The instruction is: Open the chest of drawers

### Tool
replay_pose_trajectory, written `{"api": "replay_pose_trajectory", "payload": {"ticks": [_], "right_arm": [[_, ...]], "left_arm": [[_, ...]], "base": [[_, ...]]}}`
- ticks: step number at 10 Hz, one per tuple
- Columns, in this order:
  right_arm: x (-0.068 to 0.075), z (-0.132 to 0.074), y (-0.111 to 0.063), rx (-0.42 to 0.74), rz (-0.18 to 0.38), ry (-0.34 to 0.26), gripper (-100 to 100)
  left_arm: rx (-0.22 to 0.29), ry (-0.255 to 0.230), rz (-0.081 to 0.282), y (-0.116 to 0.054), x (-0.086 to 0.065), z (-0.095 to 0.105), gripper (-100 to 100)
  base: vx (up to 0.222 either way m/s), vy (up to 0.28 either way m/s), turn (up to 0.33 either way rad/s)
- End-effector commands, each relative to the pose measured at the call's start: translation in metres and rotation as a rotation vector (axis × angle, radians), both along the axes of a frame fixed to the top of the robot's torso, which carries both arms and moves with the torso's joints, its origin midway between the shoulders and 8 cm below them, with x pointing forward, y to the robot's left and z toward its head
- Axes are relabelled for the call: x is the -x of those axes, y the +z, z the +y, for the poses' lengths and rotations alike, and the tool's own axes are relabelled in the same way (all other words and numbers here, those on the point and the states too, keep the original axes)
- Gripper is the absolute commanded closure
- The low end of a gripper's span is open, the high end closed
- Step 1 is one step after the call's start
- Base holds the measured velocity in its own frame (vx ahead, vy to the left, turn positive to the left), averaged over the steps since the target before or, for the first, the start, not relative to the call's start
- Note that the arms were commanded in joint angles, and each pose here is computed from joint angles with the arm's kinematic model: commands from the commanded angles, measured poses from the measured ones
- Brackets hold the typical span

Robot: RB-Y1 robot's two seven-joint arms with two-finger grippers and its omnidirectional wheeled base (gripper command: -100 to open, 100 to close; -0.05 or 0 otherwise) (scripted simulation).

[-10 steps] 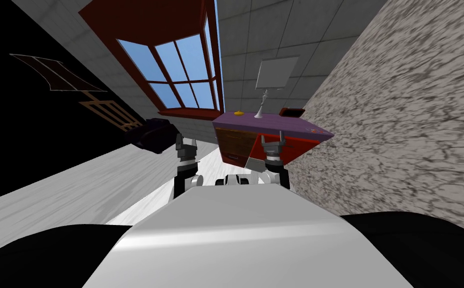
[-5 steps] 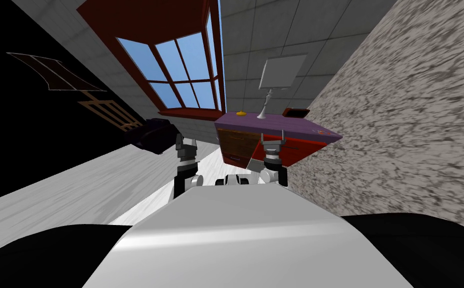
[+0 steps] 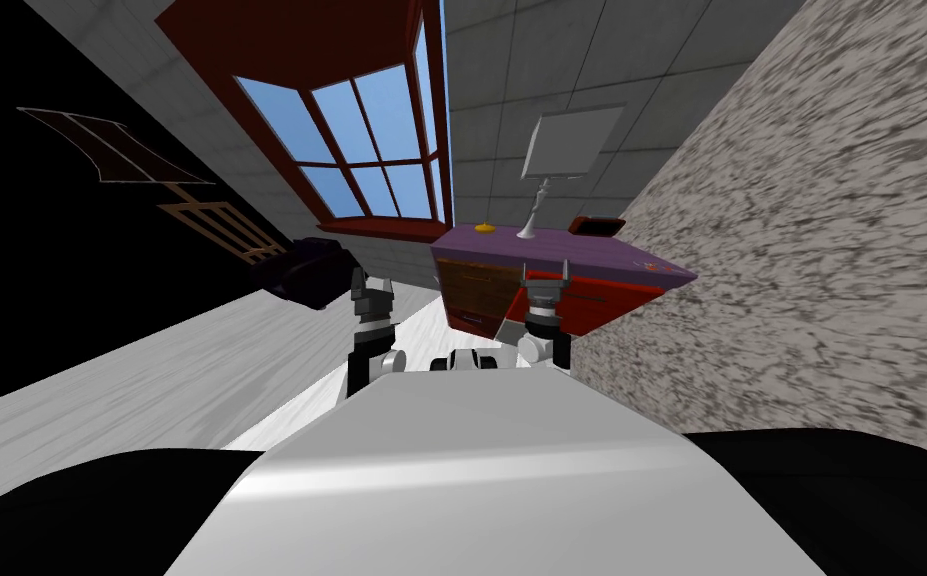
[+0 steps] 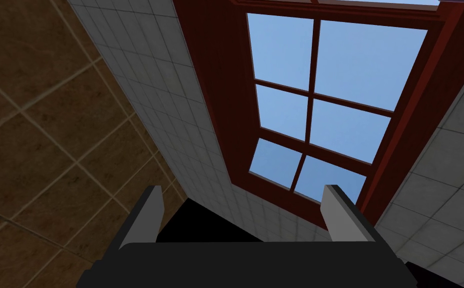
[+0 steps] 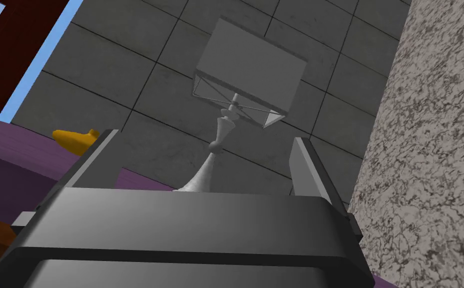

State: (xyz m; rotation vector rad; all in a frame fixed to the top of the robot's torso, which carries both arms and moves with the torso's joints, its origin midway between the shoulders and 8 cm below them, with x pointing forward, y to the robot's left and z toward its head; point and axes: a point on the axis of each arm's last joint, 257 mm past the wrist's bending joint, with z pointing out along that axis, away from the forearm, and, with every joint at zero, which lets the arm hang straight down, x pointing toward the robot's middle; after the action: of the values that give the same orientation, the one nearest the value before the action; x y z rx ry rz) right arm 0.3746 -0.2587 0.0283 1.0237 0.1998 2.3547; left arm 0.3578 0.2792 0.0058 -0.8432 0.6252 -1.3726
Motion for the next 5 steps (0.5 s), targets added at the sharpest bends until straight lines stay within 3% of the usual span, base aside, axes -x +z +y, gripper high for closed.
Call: {"api": "replay_pose_trajectory", "payload": {"ticks": [1,5], "right_arm": [[-0.0014,-0.0019,0.0008,-0.075,-0.013,0.053,-100],[-0.0072,-0.0056,0.0008,-0.277,-0.051,0.185,-100]], "left_arm": [[0.000,0.000,0.000,0.0000,0.0000,0.0000,0],[0.000,0.000,0.000,0.0000,0.0000,0.0000,0]], "base": [[0.018,0.030,-0.001],[0.040,0.054,0.007]]}}
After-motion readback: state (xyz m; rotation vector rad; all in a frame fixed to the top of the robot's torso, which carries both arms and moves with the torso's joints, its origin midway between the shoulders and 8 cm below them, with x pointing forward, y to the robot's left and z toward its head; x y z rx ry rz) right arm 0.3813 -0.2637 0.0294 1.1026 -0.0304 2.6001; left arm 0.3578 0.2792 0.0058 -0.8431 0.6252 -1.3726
